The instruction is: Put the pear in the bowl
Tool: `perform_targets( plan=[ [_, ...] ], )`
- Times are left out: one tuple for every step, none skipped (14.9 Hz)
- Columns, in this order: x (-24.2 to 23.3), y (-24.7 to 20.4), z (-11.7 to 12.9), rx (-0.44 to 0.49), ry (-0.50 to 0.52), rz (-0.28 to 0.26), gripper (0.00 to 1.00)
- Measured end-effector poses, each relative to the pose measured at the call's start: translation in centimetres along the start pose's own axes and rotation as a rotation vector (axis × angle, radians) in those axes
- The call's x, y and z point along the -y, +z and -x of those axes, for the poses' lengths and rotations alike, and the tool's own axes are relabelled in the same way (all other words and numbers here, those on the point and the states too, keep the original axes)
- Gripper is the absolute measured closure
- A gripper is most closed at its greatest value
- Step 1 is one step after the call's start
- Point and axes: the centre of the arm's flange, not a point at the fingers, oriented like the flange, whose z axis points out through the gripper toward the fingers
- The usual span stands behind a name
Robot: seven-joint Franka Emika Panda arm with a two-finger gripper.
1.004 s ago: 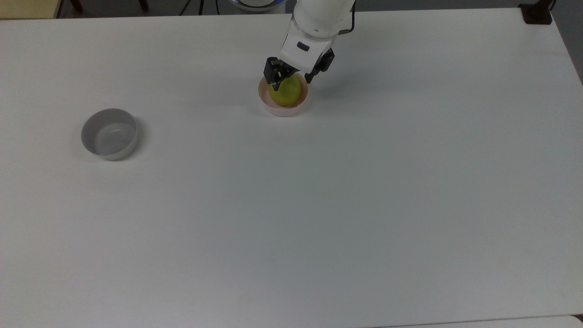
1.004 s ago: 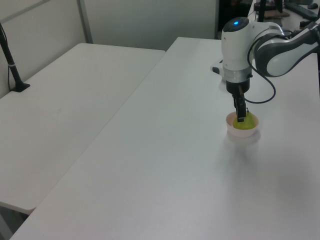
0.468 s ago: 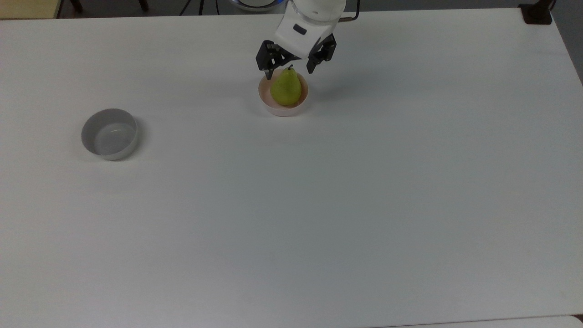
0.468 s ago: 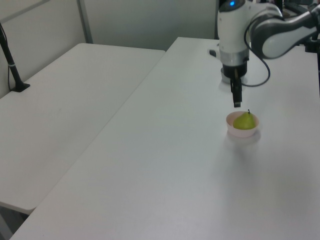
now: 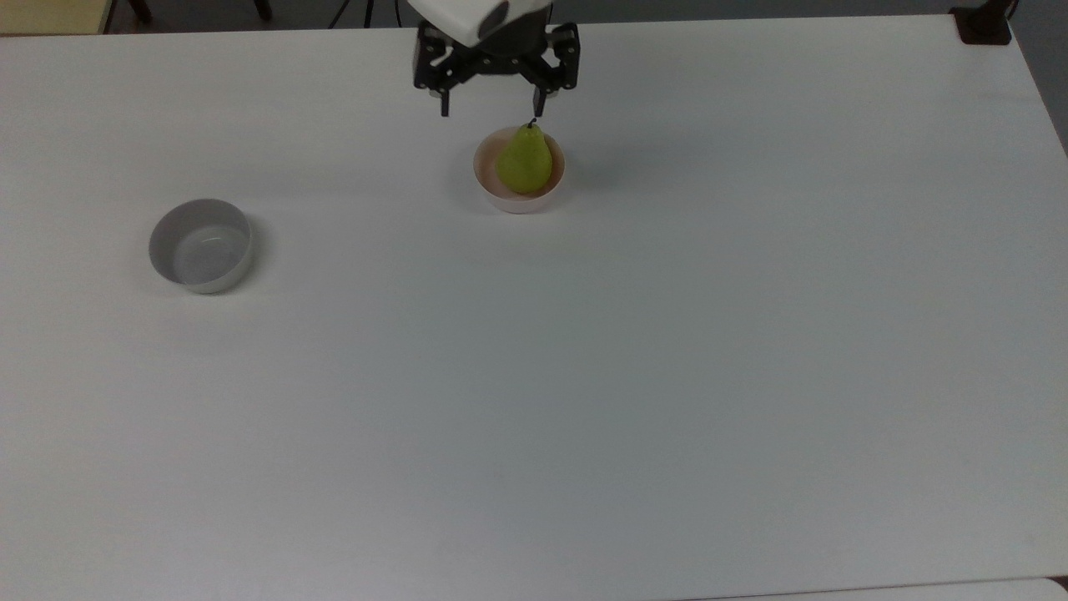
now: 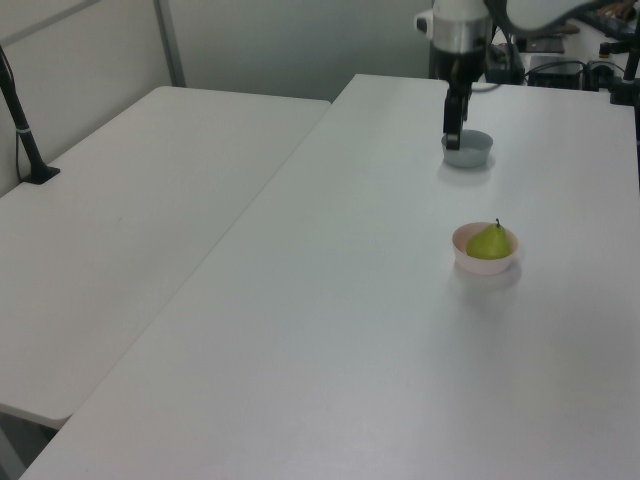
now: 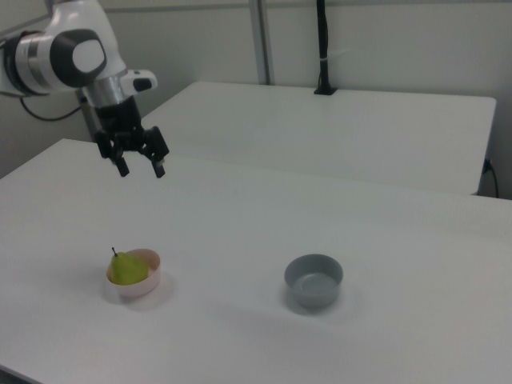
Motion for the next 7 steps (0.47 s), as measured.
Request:
perform_targets(
  plan=[
    [-1.0, -1.1, -0.2, -0.013, 0.02, -0.008, 0.0],
    [-1.9, -2.0, -0.3, -0.024, 0.041, -0.023, 0.0],
    [-2.8, -2.8, -0.4, -0.033, 0.062, -0.039, 0.0],
    [-3.5, -3.5, -0.4, -0.039, 0.078, -0.051, 0.0],
    [-4.0, -4.2, -0.4, -0.045, 0.089, -0.057, 0.0],
    [-4.4, -4.7, -0.4, -0.05, 0.095, -0.06, 0.0],
    [-4.6, -5.1, -0.4, -0.053, 0.1, -0.063, 0.0]
  ],
)
